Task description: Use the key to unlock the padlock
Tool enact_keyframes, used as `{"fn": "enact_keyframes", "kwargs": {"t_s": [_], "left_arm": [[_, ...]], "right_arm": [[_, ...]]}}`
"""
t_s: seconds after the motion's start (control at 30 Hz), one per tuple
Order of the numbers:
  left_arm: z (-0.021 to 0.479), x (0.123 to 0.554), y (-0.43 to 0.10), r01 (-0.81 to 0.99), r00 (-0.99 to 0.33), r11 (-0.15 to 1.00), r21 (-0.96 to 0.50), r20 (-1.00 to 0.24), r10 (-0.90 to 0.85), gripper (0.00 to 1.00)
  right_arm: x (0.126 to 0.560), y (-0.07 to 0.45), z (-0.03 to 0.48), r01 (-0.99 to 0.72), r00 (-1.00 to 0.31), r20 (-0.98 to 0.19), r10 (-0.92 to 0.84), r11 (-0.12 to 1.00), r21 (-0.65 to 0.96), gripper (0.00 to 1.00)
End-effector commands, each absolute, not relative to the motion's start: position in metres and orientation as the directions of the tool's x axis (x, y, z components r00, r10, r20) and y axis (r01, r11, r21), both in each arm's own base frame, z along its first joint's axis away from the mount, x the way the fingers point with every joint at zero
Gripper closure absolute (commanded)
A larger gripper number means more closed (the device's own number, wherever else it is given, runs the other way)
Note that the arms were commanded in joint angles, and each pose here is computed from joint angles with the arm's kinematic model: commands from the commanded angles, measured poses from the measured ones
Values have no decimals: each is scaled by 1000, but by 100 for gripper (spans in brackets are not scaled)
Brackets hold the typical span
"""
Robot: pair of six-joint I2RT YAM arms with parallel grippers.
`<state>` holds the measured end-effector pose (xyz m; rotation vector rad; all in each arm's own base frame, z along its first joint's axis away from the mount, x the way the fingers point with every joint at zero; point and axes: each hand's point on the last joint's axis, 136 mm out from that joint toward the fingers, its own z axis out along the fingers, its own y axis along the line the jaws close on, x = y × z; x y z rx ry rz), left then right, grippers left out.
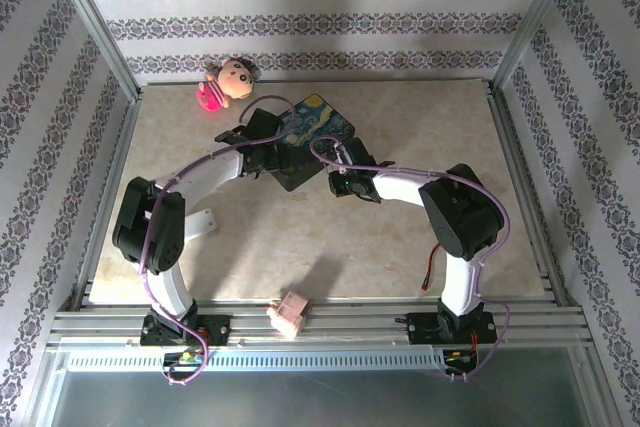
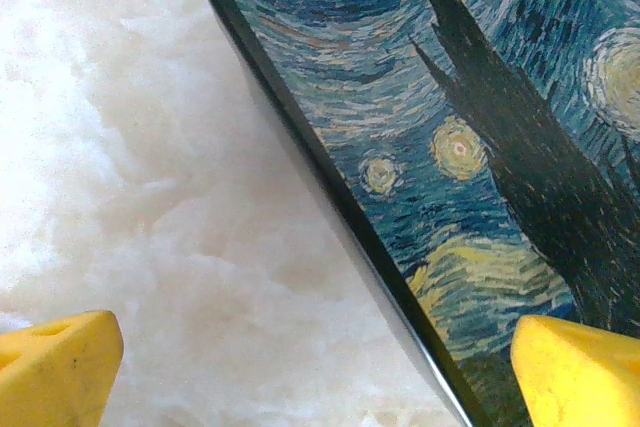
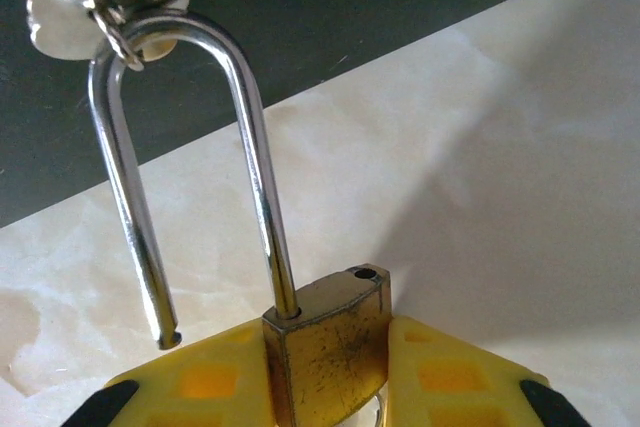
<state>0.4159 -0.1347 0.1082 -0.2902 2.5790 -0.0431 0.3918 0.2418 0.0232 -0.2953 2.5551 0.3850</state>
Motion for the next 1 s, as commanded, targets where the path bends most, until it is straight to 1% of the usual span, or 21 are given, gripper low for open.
{"fn": "enact_keyframes", "kwargs": {"t_s": [0.0,0.1,0.2,0.4,0.57,0.77,0.97], "left_arm": [[136,424,-123,-219,-765,969,-114,-596,-243,1],[142,433,-122,-218,-729,968,-122,-639,-245,1],[139,440,-128,-204,-721,969,-138,-648,-244,1],[116,437,-134,-195,-762,974,-118,-607,-226,1],[105,430,-124,-220,-779,973,-65,-588,-216,1],[93,425,-119,-242,-800,970,-36,-558,-220,1],[83,423,-112,-263,-819,965,-12,-525,-229,1]], "right_arm": [[387,243,22,-247,-852,-517,-79,932,265,98],[385,247,28,-230,-855,-516,-47,927,297,98],[384,250,32,-209,-859,-512,-17,924,319,99],[383,245,30,-169,-862,-506,21,930,326,99],[384,231,28,-141,-859,-511,39,941,308,99],[387,228,36,-168,-849,-527,28,933,320,99],[376,229,42,-209,-856,-518,4,912,354,97]]}}
